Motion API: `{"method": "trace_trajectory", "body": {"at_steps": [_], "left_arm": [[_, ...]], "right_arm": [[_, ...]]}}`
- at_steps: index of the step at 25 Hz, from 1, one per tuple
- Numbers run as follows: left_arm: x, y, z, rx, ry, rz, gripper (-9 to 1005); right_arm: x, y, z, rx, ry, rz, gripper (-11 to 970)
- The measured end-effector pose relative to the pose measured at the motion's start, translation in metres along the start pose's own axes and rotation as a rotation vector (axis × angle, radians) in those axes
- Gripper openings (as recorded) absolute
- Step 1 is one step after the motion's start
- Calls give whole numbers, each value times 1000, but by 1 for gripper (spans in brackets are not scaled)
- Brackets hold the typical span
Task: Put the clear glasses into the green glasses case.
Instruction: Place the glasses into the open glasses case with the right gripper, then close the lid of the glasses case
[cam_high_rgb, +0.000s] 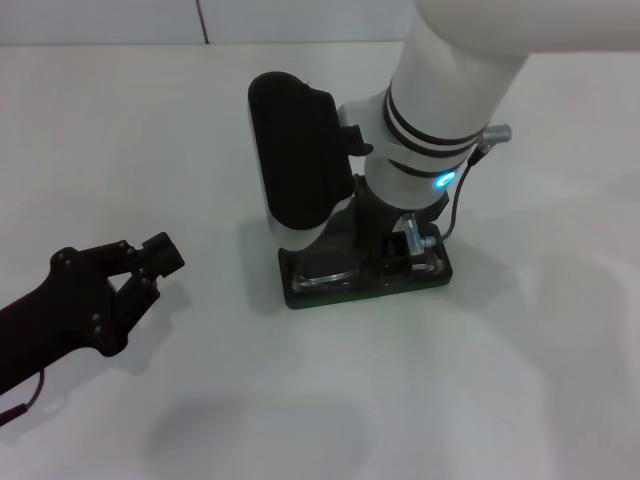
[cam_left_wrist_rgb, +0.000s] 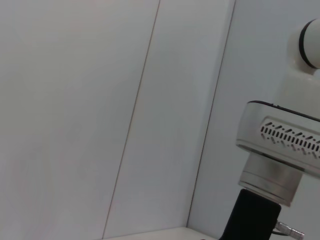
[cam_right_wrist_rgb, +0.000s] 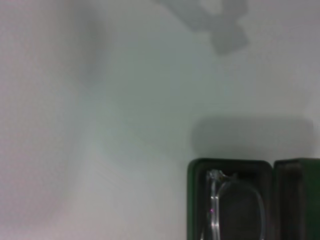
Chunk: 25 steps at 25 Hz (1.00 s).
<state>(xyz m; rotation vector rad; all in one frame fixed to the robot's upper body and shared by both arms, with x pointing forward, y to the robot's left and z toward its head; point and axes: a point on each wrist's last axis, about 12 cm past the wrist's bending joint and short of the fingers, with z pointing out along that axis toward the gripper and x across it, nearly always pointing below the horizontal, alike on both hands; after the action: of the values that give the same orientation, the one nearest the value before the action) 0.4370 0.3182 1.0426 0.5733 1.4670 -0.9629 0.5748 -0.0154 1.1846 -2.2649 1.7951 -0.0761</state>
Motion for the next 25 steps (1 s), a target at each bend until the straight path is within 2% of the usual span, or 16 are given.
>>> {"method": "trace_trajectory", "body": {"at_steps": [8,15,22,25], "left_arm": [[0,-1,0,4,-5,1,113],[-6,0,2,21,-34,6,113],[-14,5,11,50,-58,-1,113],[-18,8,18,68,-65,-3,114]], "right_arm": [[7,16,-7,36,-37,6,243],[23,34,-24,63,-196,95,260],[64,47,-44,132,-363,255,277],[90,57,-58,161,-502,323,284]]}}
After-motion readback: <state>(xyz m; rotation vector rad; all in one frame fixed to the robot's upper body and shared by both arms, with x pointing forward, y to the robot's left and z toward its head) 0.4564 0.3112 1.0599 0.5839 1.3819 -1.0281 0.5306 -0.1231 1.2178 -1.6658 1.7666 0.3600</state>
